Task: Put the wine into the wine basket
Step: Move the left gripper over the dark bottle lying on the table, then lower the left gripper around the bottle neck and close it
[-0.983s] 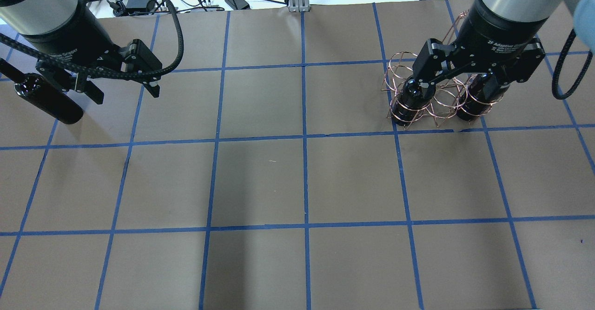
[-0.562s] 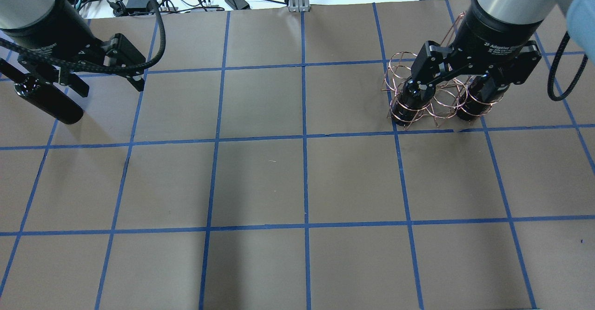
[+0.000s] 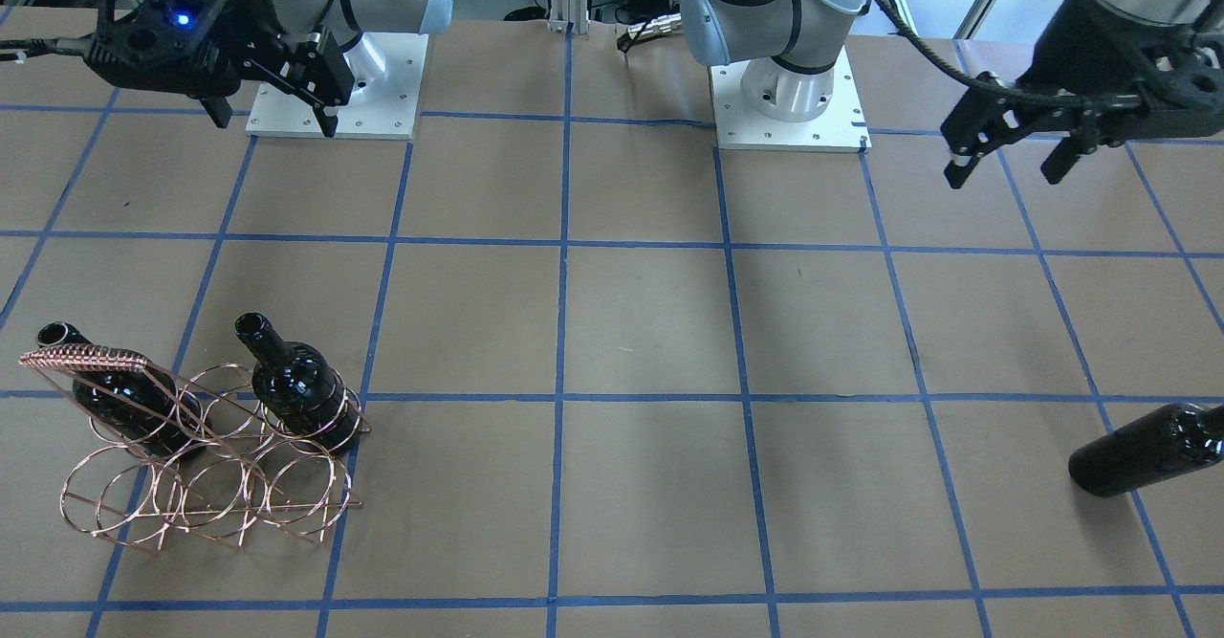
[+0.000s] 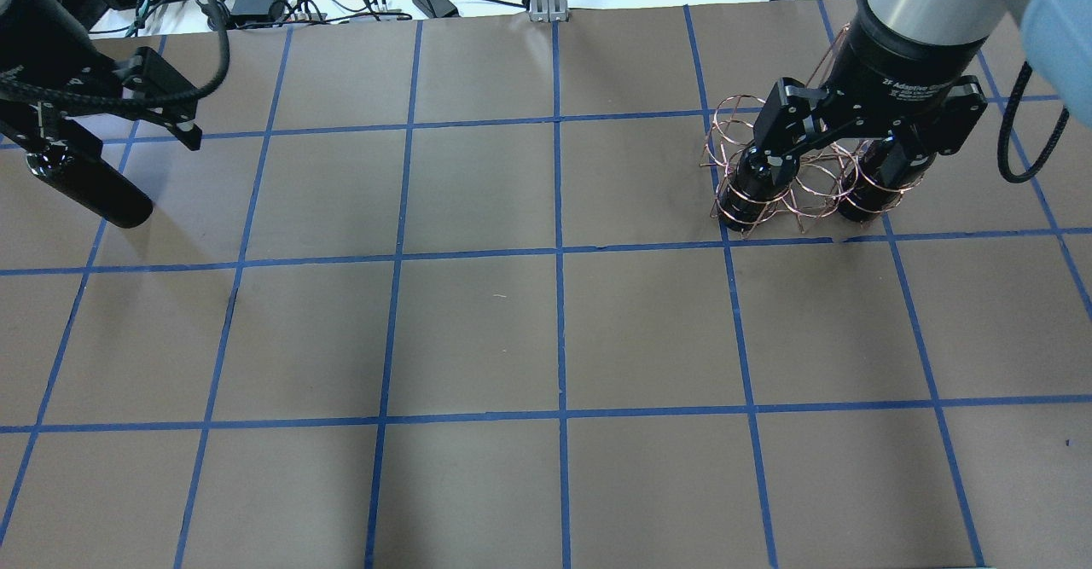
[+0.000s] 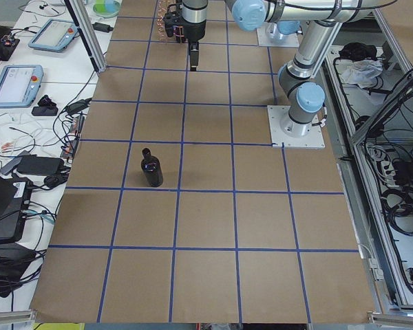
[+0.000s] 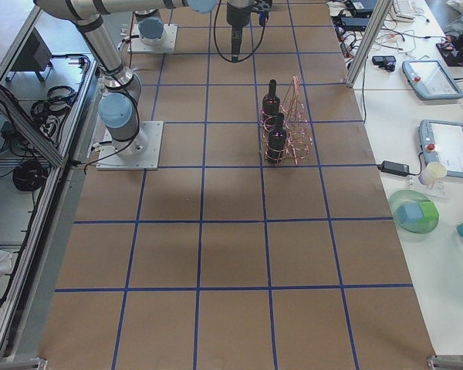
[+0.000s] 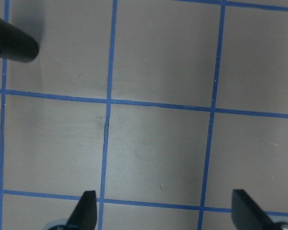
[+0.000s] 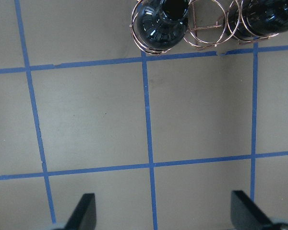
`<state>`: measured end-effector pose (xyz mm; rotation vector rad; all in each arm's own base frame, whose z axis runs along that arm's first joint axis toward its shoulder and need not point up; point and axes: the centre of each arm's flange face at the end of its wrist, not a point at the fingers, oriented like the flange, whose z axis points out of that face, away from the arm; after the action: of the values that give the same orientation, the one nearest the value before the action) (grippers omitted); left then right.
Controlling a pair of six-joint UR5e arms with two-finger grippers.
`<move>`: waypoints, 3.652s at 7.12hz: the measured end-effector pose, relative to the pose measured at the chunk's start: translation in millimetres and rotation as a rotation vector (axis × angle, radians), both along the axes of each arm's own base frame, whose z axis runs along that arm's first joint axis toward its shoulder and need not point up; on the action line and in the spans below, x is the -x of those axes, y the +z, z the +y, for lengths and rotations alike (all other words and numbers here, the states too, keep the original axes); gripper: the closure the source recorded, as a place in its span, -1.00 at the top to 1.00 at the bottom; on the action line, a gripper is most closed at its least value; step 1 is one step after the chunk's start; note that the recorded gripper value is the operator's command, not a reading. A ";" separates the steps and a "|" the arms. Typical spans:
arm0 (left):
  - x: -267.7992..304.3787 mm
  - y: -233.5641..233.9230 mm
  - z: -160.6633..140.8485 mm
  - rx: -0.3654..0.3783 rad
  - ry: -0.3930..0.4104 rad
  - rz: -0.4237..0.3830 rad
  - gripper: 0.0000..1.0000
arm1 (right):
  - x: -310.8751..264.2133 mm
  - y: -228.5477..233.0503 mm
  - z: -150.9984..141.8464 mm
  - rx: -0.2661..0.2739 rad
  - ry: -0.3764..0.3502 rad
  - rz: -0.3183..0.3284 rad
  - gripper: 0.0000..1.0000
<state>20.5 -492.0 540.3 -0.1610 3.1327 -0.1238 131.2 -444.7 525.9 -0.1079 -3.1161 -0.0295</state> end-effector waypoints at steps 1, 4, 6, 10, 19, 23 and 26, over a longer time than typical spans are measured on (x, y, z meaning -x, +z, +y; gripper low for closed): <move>-31.5 5.6 -11.8 0.004 -0.016 -0.024 1.00 | -0.3 11.7 7.1 0.036 0.002 -0.003 1.00; -126.2 6.3 -45.2 -0.010 -0.066 -0.073 1.00 | -1.4 22.3 14.1 0.074 0.001 -0.010 1.00; -178.1 -11.4 -68.9 0.002 -0.102 -0.086 1.00 | -2.1 28.2 21.8 0.083 -0.003 -0.013 1.00; -237.7 -69.0 -112.6 0.037 -0.178 -0.076 1.00 | -7.5 22.2 18.7 0.063 -0.008 -0.063 1.00; -280.8 -145.4 -147.3 0.080 -0.168 -0.020 1.00 | -3.9 32.1 -39.6 0.205 0.045 -0.020 1.00; -282.6 -160.7 -149.9 0.069 -0.156 -0.007 0.95 | -3.2 36.3 -44.9 0.209 0.041 -0.017 1.00; -281.3 -162.7 -146.3 0.039 -0.154 0.005 0.71 | -2.8 35.8 -44.2 0.201 0.039 -0.016 1.00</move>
<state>301.8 -638.3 377.6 0.0798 3.1460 -0.1843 133.9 -488.9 561.7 -0.0508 -3.1270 0.2857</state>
